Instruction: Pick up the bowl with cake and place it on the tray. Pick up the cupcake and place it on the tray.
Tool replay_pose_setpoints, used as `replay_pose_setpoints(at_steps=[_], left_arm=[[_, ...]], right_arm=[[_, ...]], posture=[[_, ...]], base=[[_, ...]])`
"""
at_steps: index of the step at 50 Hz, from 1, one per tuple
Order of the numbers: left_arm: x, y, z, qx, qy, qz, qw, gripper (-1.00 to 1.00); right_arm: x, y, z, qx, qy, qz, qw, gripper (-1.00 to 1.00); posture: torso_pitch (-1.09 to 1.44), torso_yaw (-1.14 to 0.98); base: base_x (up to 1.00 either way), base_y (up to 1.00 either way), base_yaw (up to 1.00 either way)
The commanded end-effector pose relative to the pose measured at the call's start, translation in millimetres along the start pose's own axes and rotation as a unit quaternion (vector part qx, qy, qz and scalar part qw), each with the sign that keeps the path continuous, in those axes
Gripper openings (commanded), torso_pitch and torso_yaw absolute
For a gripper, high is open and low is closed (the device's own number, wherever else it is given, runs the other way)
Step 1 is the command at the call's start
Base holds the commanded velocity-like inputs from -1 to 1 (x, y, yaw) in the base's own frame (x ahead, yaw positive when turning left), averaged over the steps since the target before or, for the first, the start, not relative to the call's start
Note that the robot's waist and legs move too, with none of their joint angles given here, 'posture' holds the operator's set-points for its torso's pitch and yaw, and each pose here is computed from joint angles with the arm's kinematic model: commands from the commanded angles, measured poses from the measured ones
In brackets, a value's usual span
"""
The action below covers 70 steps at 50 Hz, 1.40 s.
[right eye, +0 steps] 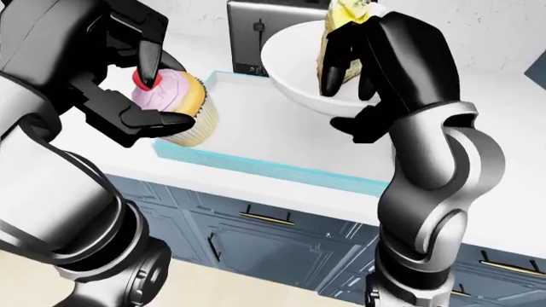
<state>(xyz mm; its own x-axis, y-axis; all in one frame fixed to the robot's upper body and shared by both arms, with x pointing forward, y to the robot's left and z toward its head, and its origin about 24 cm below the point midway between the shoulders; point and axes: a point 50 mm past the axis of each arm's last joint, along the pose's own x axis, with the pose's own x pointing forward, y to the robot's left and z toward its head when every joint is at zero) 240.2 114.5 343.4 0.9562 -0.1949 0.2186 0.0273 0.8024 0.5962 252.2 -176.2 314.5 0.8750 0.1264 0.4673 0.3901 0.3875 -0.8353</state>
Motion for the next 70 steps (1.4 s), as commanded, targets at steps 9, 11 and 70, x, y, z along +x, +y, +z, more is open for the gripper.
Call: replay_pose_setpoints(at_steps=[9, 11, 70], left_arm=[[-4.6, 5.4, 10, 0.008, -0.022, 0.016, 0.9996, -1.00], [-5.1, 5.4, 10, 0.008, -0.022, 0.017, 0.9996, -1.00], [-4.7, 5.6, 6, 0.004, -0.021, 0.016, 0.9996, -1.00]], right_arm=[[-8, -17.0, -2, -0.016, -0.002, -0.043, 0.9990, -1.00], [-8, -17.6, -3, -0.016, -0.001, -0.043, 0.9989, -1.00], [23, 57.9, -49, -0.029, 0.059, 0.028, 0.9974, -1.00]], posture=[[0.00, 0.00], [0.00, 0.00], [0.00, 0.00]], base=[[0.00, 0.00, 0.00], [0.00, 0.00, 0.00], [0.00, 0.00, 0.00]])
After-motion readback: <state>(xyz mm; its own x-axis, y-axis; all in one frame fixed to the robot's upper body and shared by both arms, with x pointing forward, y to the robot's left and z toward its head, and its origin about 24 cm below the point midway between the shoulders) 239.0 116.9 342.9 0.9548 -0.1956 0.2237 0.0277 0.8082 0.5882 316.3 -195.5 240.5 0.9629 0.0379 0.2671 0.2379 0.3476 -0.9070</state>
